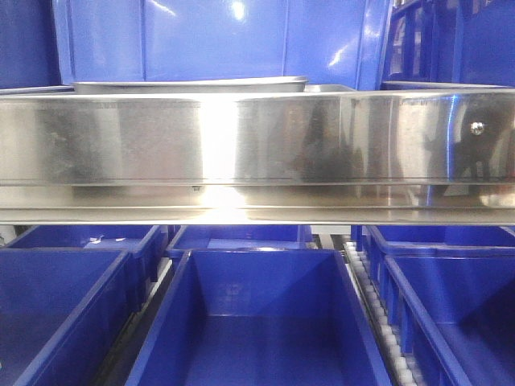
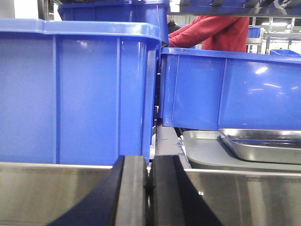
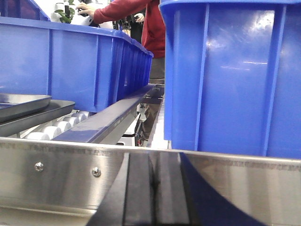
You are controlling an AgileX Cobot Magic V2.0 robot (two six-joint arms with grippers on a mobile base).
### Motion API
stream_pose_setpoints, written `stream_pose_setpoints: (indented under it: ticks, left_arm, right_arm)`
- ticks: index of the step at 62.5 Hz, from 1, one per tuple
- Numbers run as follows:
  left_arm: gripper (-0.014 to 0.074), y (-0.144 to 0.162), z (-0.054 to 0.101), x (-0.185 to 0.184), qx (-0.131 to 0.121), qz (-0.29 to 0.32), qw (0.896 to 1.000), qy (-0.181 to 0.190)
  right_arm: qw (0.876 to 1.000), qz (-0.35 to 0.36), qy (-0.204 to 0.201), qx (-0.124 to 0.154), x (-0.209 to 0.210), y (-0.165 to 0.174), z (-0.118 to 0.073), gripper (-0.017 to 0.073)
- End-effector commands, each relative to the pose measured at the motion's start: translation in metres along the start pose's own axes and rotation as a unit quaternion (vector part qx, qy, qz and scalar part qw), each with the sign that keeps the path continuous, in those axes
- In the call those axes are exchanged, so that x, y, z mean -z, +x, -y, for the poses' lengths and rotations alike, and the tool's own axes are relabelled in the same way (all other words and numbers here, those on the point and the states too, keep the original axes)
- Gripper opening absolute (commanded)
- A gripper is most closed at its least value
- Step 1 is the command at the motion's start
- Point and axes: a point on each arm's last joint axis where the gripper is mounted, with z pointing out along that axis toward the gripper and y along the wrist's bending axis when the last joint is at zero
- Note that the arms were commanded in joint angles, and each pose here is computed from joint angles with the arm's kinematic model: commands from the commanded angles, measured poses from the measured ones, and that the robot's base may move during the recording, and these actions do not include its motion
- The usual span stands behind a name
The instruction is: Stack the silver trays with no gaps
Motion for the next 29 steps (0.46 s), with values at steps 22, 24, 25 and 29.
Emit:
stream_pose_setpoints:
  ticks: [22, 24, 25, 29]
  left_arm:
    - [-0.0013, -0.0023, -0.0002, 0.0004, 0.0, 0.01, 1.0, -0.001]
    - [-0.0013, -0.0023, -0.0002, 0.0004, 0.0, 0.01, 1.0, -0.001]
    - [-0.0013, -0.0023, -0.0002, 0.0004, 0.0, 0.01, 1.0, -0.001]
    - [-0.0013, -0.0023, -0.0002, 0.0004, 0.0, 0.01, 1.0, -0.001]
  right_arm:
    - [1.0, 0.015, 0.001, 0.001, 0.0003, -0.0026, 0.0, -0.0078]
    - [1.0, 0.015, 0.001, 0.001, 0.0003, -0.0026, 0.0, -0.0078]
    - [1.0, 0.015, 0.001, 0.001, 0.0003, -0.0026, 0.0, -0.0078]
    - [1.0, 0.015, 0.001, 0.001, 0.0003, -0.0026, 0.0, -0.0078]
